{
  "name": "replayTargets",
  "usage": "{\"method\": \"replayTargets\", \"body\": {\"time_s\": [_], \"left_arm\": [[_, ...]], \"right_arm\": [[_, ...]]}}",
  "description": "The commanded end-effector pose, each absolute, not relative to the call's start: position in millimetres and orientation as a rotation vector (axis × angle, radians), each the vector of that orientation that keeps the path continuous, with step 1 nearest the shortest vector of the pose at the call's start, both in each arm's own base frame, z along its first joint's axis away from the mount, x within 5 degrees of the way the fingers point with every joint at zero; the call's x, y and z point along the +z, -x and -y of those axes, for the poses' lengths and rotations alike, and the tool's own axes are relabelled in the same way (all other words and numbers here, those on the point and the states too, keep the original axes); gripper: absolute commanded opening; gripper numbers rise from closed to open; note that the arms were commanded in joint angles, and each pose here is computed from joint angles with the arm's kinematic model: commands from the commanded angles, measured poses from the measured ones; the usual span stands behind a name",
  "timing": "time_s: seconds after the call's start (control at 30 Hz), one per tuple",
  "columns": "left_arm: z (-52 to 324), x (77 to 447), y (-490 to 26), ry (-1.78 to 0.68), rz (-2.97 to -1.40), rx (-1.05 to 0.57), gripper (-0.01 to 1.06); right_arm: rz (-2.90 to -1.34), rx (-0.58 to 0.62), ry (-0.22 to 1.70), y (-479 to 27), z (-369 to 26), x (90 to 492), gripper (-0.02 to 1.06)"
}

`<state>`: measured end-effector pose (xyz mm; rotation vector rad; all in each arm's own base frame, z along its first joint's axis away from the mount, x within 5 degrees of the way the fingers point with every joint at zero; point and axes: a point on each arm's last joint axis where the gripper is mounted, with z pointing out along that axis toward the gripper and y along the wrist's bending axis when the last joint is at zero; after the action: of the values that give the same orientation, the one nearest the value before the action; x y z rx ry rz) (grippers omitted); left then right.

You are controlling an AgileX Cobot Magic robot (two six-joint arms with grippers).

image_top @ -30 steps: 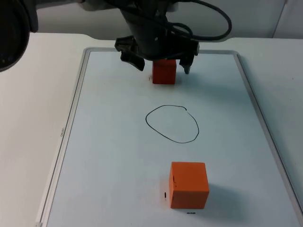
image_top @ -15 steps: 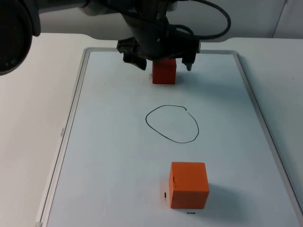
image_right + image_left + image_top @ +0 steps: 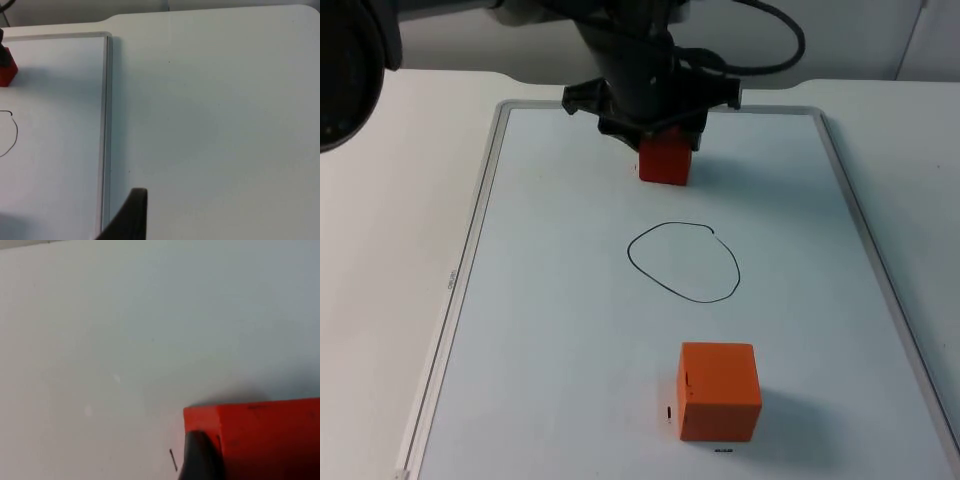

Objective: Pick up one cube with the left hand and another cube with the right hand. First place the cube in the right hand at the target position, then stack the cube in the left hand on top.

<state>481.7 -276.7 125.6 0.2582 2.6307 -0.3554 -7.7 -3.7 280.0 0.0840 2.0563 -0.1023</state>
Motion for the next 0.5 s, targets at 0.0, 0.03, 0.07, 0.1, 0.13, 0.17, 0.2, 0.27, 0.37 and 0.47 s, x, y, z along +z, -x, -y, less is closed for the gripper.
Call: {"method": "replayTargets", "body": {"time_s": [0.0,0.03,0.07,0.1,0.13,0.17,0.2,0.27,0.37,0.47], "left_arm": [[280,149,-476,-0.278,-2.625,-0.354,0.18],[278,164,-473,-0.279,-2.624,-0.356,0.18],[278,190,-468,-0.3,-2.604,-0.378,0.18],[277,208,-464,-0.337,-2.579,-0.383,0.18],[277,229,-458,-0.379,-2.544,-0.383,0.18],[277,229,-458,-0.379,-2.544,-0.383,0.18],[277,251,-451,-0.417,-2.511,-0.378,0.18],[271,289,-438,-0.444,-2.455,-0.348,0.18],[262,326,-425,-0.476,-2.395,-0.307,0.18],[252,370,-402,-0.546,-2.324,-0.299,0.18]], "right_arm": [[-2.051,-0.099,-0.074,7,3,278,1.05],[-2.051,-0.099,-0.074,7,3,278,1.05],[-2.051,-0.099,-0.074,7,3,278,1.05],[-2.051,-0.099,-0.074,7,3,278,1.05],[-2.051,-0.099,-0.074,7,3,278,1.05],[-2.051,-0.099,-0.074,7,3,278,1.05],[-2.051,-0.099,-0.074,7,3,278,1.05],[-2.051,-0.099,-0.074,7,3,278,1.05],[-2.051,-0.099,-0.074,7,3,278,1.05],[-2.051,-0.099,-0.074,7,3,278,1.05]]}}
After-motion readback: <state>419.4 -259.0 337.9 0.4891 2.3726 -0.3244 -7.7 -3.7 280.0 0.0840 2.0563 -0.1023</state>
